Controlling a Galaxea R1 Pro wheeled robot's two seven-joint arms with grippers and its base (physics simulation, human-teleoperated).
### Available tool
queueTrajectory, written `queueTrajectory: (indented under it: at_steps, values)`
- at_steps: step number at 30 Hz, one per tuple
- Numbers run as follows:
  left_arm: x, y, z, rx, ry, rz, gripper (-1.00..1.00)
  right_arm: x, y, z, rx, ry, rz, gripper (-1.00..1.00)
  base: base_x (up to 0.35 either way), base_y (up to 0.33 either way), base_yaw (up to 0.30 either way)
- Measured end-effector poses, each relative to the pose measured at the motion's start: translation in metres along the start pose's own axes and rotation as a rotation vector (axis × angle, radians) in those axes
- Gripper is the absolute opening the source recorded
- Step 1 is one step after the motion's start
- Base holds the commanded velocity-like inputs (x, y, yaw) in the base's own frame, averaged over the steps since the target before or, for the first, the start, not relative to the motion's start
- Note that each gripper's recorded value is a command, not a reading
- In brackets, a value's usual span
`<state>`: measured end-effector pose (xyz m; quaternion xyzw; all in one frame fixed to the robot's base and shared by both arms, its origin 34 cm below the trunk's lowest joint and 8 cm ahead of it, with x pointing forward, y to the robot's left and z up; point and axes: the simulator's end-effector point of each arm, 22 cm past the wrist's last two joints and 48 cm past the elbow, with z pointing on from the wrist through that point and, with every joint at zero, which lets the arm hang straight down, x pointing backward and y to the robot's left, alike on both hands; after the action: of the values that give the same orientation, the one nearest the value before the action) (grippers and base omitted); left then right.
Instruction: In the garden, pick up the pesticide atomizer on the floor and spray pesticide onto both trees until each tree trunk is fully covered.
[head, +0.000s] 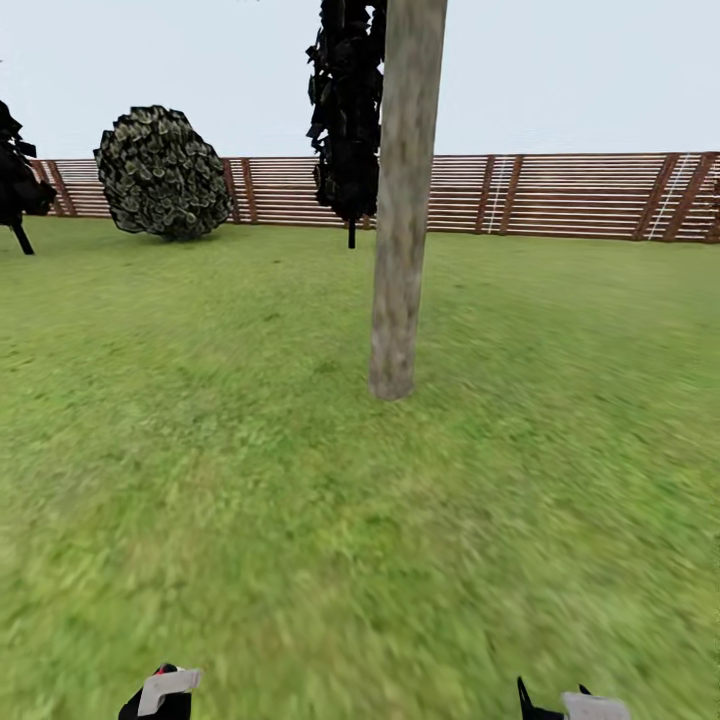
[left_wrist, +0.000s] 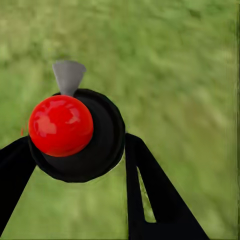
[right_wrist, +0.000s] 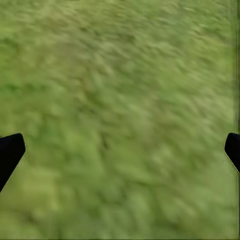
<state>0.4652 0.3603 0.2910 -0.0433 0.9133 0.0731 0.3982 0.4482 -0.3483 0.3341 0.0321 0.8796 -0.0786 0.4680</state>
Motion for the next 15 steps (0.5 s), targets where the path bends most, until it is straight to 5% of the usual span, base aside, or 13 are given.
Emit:
queueTrajectory:
  at_steps: [15]
  values:
    - [-0.0035, -0.0003, -0.0003, 0.001, -0.008, 0.000, -1.00, -0.0030, 0.0003, 0.0000, 0.000, -0.007, 0.001, 1.00, 0.338, 0.000, -0.260]
